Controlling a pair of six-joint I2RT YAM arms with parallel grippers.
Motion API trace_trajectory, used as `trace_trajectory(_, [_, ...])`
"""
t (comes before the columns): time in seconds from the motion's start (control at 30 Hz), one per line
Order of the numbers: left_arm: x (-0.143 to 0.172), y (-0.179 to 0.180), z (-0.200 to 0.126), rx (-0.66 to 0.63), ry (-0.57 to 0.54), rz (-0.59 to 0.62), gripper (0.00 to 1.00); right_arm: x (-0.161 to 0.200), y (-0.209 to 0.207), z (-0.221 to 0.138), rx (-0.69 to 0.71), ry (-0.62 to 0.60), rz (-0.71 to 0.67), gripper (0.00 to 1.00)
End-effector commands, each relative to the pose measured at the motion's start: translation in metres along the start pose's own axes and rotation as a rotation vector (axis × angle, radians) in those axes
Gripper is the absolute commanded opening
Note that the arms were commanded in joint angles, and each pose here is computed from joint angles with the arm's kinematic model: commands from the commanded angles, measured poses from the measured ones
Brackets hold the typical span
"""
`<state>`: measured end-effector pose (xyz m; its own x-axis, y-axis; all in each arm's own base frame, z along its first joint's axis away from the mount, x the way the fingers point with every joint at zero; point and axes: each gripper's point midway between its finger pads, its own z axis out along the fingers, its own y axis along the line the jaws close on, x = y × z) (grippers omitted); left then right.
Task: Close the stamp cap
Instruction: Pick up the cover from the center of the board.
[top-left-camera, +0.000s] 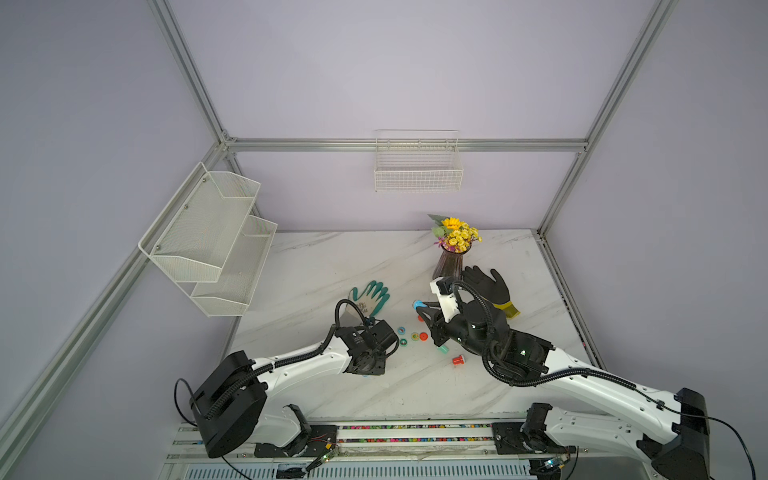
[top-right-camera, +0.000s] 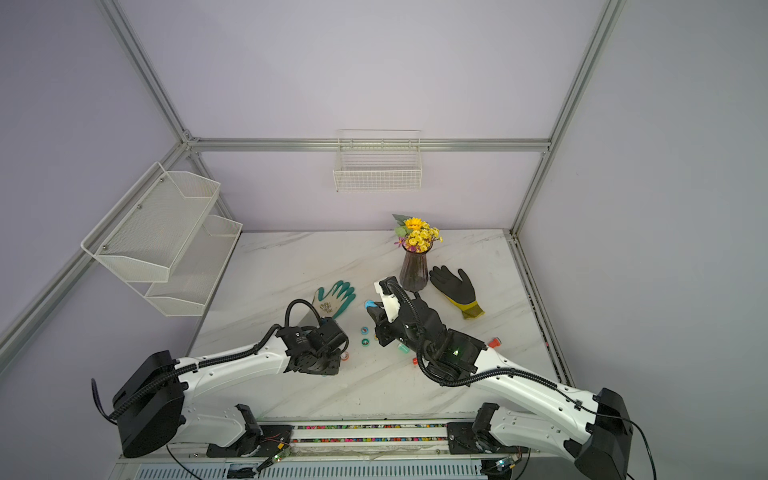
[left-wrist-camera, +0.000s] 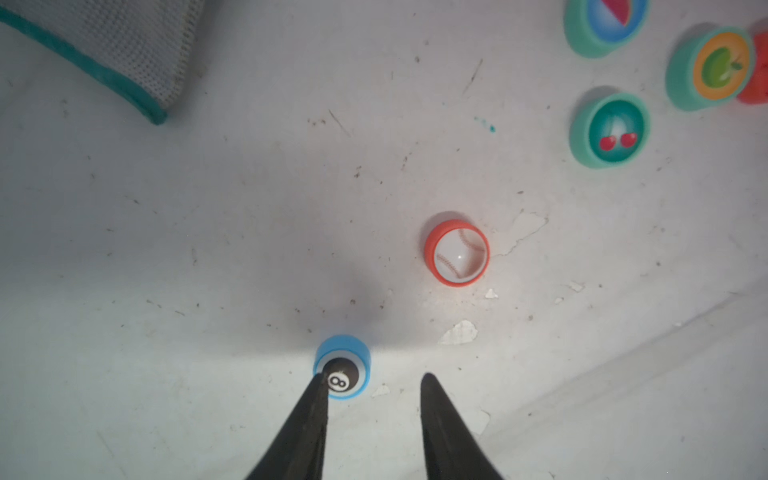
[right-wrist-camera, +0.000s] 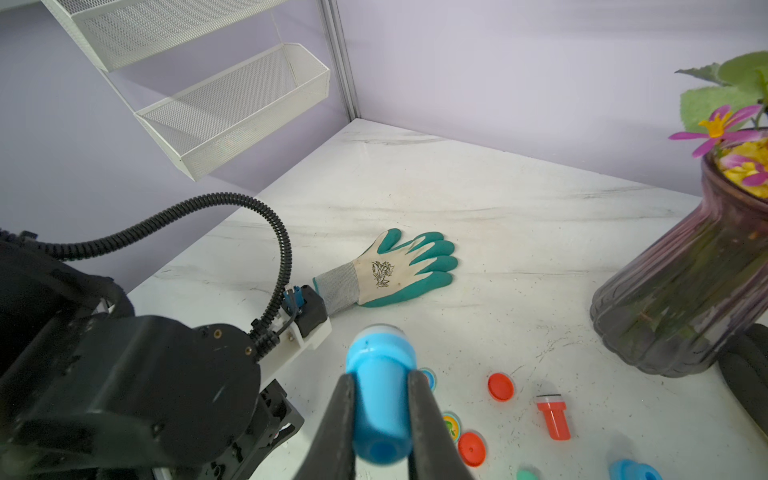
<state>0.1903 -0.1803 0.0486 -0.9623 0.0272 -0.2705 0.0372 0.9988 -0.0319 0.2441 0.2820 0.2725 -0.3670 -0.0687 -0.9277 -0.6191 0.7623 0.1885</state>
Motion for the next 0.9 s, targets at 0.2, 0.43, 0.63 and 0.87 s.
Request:
trace_trajectory(0.2, [0.011,0.006,0.018,-0.072,0.064,0.032,0.38,-0.009,0.005,-0.003,-0.018,-0.013,0.006,0.0])
trace_trajectory(0.43, [0.011,0.006,0.02,-0.077,0.066,0.037,0.39,-0.008,0.005,-0.002,-0.016,-0.009,0.005,0.0])
trace_trajectory(0.63, [0.0,-0.001,0.003,-0.059,0.032,0.038,0.4,-0.009,0.005,-0.003,-0.017,-0.011,-0.002,0.0])
trace_trajectory(0.87, [0.001,-0.004,0.004,-0.063,0.044,0.046,0.4,-0.008,0.005,-0.002,-0.017,-0.009,0.0,0.0])
